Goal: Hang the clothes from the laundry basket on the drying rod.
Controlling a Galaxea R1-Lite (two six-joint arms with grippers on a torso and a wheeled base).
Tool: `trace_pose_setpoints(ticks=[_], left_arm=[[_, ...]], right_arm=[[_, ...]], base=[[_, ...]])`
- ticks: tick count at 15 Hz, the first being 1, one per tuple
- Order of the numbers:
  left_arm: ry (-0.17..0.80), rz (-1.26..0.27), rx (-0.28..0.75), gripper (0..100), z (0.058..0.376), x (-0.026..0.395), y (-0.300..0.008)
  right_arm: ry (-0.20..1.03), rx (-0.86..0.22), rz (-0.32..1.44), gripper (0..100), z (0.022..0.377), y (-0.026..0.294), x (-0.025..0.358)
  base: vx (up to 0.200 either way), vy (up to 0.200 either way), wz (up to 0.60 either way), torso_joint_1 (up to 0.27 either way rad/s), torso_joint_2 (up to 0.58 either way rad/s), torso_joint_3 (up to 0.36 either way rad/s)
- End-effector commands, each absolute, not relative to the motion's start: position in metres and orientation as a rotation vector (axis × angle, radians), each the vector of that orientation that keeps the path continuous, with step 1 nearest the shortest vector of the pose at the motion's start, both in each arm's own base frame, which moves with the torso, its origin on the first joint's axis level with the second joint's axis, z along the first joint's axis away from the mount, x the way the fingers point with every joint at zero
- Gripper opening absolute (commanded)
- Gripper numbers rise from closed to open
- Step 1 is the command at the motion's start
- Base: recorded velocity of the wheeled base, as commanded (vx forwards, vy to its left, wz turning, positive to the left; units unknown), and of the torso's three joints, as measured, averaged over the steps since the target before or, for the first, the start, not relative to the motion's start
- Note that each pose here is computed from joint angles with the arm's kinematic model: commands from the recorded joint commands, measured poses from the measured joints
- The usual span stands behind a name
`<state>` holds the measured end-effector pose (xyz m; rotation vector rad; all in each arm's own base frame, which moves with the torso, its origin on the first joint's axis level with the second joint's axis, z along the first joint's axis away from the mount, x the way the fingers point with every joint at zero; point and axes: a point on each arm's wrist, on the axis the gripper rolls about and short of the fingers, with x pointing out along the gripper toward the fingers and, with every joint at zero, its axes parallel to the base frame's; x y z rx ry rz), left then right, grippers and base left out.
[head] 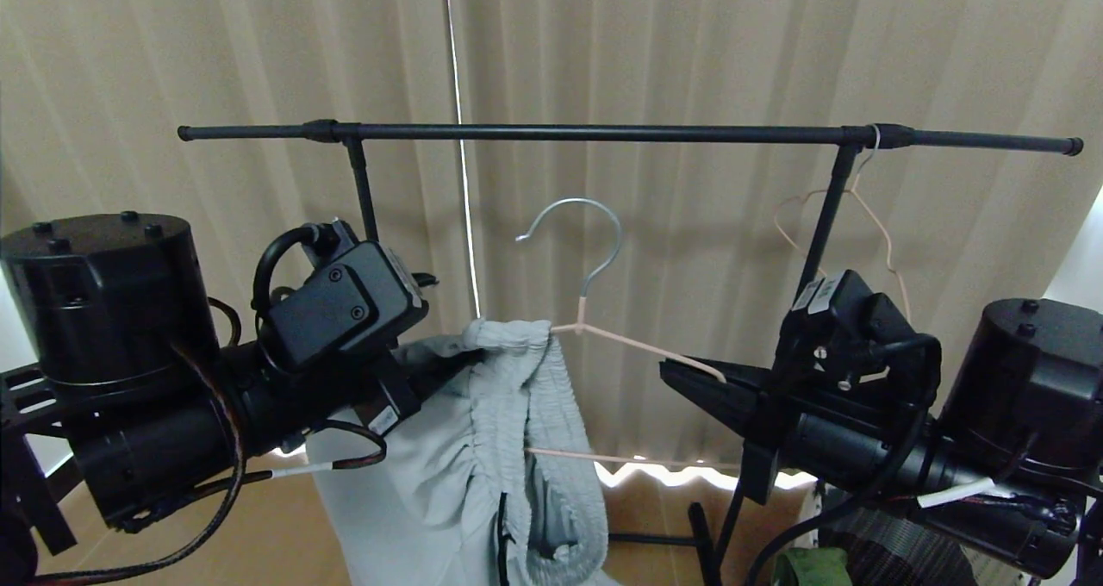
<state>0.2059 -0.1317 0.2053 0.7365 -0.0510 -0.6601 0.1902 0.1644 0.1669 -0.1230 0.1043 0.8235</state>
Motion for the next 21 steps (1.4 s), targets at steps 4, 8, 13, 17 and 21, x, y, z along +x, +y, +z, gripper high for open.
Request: trace_pose_setpoints(ticks=[4, 8, 13, 17, 21], left_arm=[[-0.057, -0.656, 0.735, 0, 0.202, 0.203, -0.129], [-0.118, -0.628, 0.715, 0, 0.195, 0.199, -0.127], [-0.11, -0.61, 0.707, 0, 0.195, 0.201, -0.123], [-0.071, -0.546, 0.694, 0, 0.194, 0.204, -0.12], [0.016, -0.374, 0.645, 0, 0.19, 0.21, -0.112]], right_arm=[[0.102, -0.124, 0.825, 0, 0.167, 0.164, 0.189], [0.097, -0.122, 0.819, 0, 0.168, 0.162, 0.189], [0.1, -0.125, 0.814, 100, 0.168, 0.162, 0.189], [0.081, -0.114, 0.754, 100, 0.173, 0.149, 0.197], [0.081, -0.112, 0.687, 100, 0.174, 0.134, 0.202]], base=[[0.0, 0.0, 0.0, 0.0, 0.0, 0.0], [0.0, 0.0, 0.0, 0.0, 0.0, 0.0], [0.0, 0.0, 0.0, 0.0, 0.0, 0.0], [0.0, 0.0, 0.0, 0.0, 0.0, 0.0], [0.0, 0.0, 0.0, 0.0, 0.0, 0.0]])
